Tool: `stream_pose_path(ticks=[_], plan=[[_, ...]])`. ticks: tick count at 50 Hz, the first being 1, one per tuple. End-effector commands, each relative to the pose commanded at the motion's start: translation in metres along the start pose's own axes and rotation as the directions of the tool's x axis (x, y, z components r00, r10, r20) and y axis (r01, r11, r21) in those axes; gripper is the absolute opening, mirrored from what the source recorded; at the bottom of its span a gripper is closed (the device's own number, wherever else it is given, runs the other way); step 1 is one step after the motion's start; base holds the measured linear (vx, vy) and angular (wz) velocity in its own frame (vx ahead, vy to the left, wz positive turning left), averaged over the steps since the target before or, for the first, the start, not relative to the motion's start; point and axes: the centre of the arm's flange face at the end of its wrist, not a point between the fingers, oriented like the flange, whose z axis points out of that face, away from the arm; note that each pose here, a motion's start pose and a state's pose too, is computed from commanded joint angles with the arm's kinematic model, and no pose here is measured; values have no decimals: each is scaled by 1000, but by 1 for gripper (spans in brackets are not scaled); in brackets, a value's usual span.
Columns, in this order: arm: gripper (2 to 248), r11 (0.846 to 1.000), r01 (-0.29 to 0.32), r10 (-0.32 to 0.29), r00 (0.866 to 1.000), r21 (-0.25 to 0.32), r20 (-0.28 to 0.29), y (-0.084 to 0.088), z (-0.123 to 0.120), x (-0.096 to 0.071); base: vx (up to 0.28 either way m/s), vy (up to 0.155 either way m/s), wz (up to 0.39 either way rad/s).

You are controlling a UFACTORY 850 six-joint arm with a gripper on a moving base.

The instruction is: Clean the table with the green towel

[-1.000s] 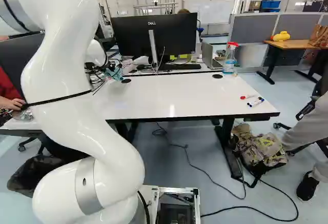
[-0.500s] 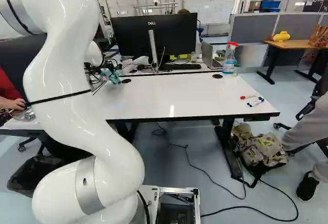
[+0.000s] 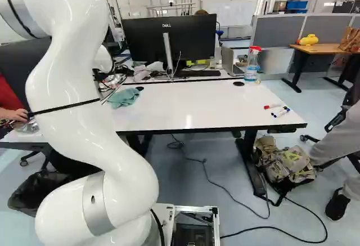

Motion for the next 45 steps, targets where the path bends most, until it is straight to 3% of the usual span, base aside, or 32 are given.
stream_pose_path(ticks=[11,45], plan=[[247,1000,-4,4,1000,-6,2,5,-2,-1,0,0,0],[247,997,-49,50,999,-67,17,50,-34,-21,0,0,0]])
